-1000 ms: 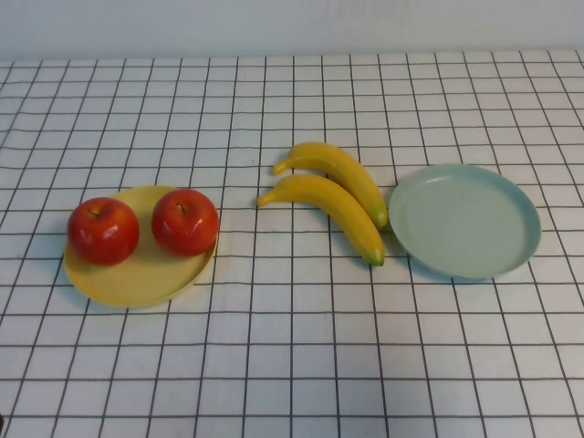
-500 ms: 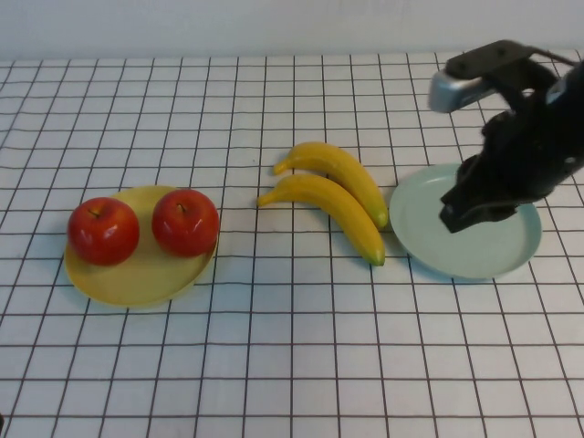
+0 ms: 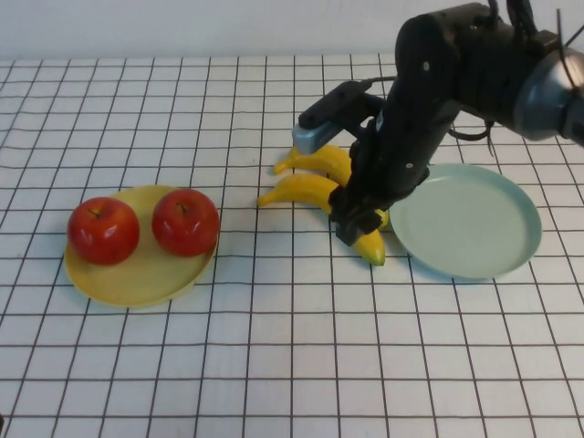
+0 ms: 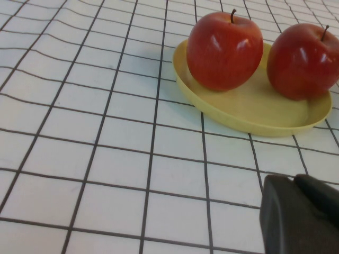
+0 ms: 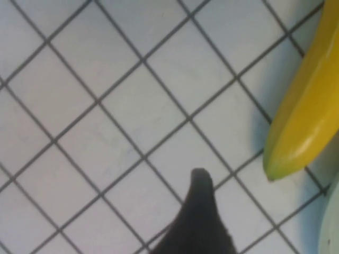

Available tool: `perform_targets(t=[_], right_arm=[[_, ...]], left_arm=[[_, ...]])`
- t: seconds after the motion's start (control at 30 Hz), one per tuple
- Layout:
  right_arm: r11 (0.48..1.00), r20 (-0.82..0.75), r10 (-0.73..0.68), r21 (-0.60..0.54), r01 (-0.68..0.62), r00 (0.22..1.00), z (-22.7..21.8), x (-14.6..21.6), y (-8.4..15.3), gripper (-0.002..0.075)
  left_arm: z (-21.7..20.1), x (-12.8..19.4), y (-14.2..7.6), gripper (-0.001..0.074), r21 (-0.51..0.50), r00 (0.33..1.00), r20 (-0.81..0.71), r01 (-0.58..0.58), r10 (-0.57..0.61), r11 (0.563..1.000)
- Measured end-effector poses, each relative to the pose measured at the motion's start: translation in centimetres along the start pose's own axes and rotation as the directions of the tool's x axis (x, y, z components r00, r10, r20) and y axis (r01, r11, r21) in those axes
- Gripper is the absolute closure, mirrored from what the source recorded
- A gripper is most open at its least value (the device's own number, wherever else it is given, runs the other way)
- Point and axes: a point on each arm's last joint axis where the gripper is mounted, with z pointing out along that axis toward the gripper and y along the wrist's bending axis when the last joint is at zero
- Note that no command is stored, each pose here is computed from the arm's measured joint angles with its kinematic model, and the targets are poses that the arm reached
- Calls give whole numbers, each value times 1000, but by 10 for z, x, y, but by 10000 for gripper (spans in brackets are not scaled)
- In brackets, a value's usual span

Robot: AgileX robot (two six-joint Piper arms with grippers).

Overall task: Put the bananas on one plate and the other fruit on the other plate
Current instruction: Put another type of fruit in the right plate

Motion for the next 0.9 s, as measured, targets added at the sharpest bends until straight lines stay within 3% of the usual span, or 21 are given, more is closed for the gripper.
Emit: perform_targets(t=[0.43, 0.9], right_arm=[[1000, 28, -6, 26, 6, 1000, 54, -47, -20, 210], [993, 5, 55, 108, -56, 998, 89, -51, -33, 228]], left_arm=[[0, 0, 0, 737, 0, 1000, 0, 0, 0, 1000], [0, 0, 0, 737, 0, 1000, 0, 0, 0, 1000]])
